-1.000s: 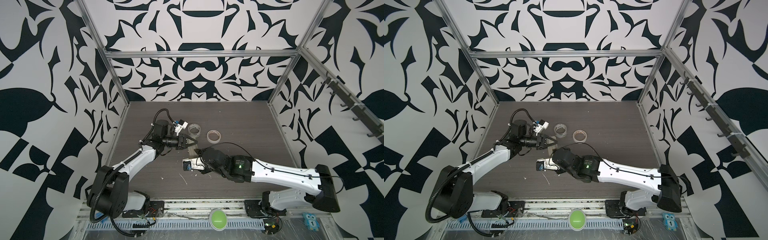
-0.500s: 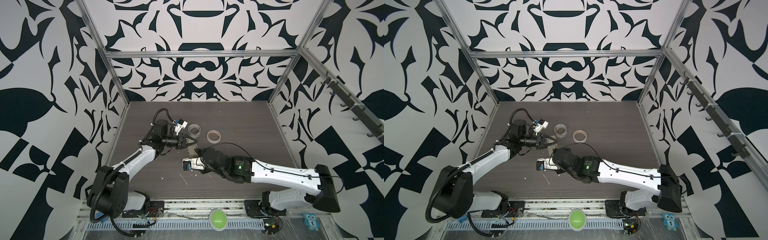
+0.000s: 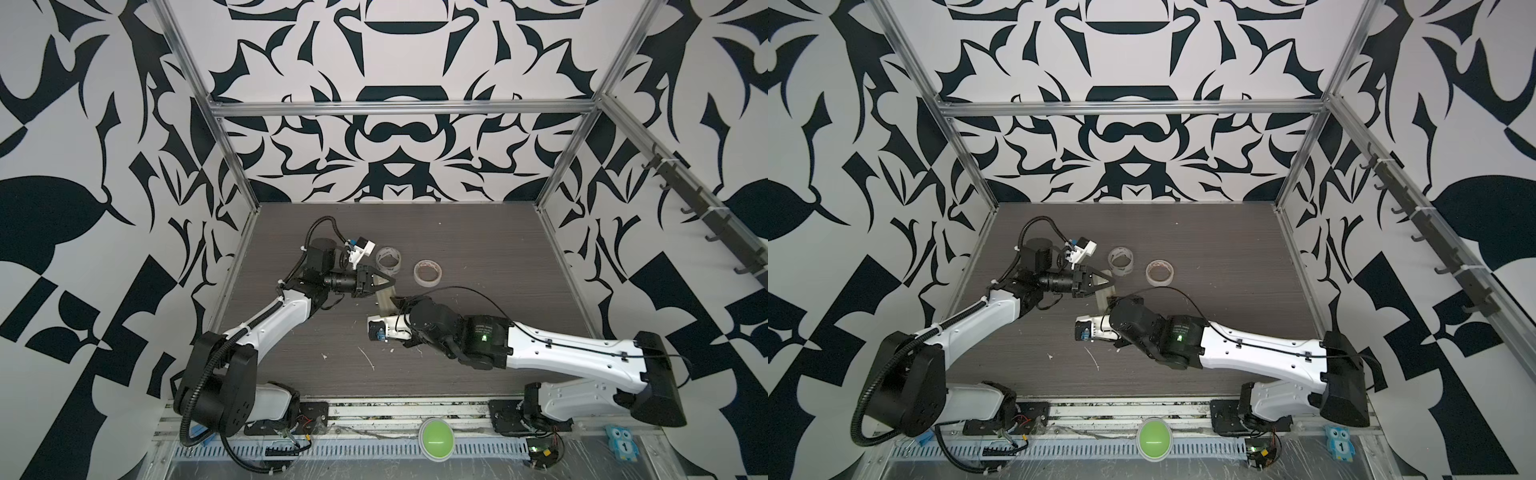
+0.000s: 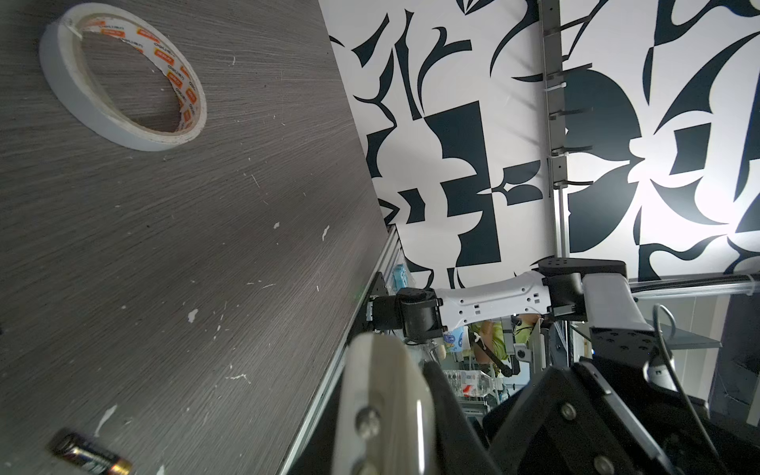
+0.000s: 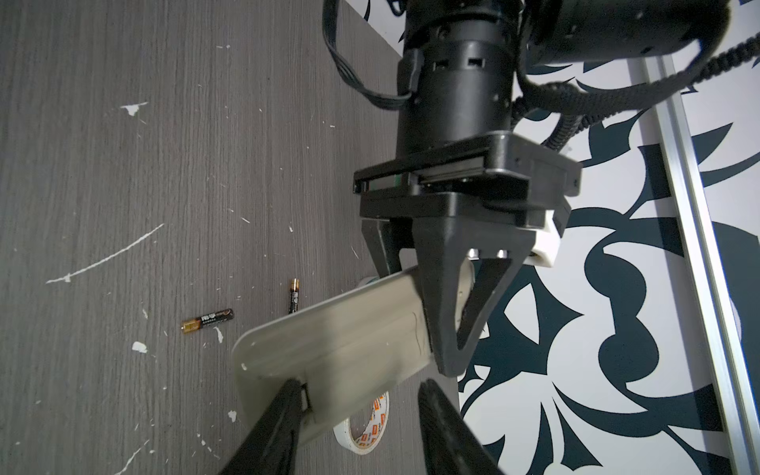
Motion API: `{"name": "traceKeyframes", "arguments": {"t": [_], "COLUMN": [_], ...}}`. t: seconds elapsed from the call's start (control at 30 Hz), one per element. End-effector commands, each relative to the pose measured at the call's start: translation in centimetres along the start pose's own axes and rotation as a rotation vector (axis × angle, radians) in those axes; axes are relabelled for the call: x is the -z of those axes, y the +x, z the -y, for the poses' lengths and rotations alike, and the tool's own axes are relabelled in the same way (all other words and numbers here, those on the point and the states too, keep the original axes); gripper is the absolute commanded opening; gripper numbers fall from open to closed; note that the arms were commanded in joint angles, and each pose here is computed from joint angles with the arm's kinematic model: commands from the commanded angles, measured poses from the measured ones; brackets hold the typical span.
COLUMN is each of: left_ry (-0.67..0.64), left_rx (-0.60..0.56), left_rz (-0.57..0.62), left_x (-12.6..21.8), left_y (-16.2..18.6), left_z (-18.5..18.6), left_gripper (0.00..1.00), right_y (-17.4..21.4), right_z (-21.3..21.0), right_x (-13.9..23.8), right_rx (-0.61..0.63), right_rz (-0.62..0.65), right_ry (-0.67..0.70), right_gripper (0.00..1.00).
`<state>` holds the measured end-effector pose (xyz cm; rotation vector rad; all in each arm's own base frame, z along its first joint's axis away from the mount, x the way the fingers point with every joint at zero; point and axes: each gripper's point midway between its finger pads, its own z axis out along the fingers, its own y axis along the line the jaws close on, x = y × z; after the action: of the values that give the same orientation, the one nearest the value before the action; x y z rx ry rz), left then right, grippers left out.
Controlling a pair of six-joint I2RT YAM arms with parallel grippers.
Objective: Load the batteries into the remote control
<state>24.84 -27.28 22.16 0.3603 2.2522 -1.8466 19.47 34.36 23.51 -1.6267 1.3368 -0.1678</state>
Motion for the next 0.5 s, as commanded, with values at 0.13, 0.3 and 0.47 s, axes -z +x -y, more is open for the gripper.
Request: {"name": "traceKeyframes", "arguments": {"t": [0.13, 0.3, 0.47], "left_ry": [0.087, 0.085, 0.083], "left_rx": [0.028, 0.029, 0.031], "left_rz": [-0.122, -0.122, -0.120], "left_x": [-0.25, -0.24, -0.21], "left_y": [2.34, 2.35, 2.32], "left_z": [2.01, 1.97, 1.92], "left_gripper": [0.00, 0.00, 0.00], "right_y": [-0.92, -1.37, -1.56], "right_z": [6.26, 6.39, 6.65], "right_x": [1.90, 2.09, 2.52], "right_rx": [-0.122, -0.121, -0.122], "right_rz": [0.053, 0.076, 0.087], "right_ry": [0.248, 0.264, 0.289], "right_gripper": [0.48, 0.47, 0.46]}}
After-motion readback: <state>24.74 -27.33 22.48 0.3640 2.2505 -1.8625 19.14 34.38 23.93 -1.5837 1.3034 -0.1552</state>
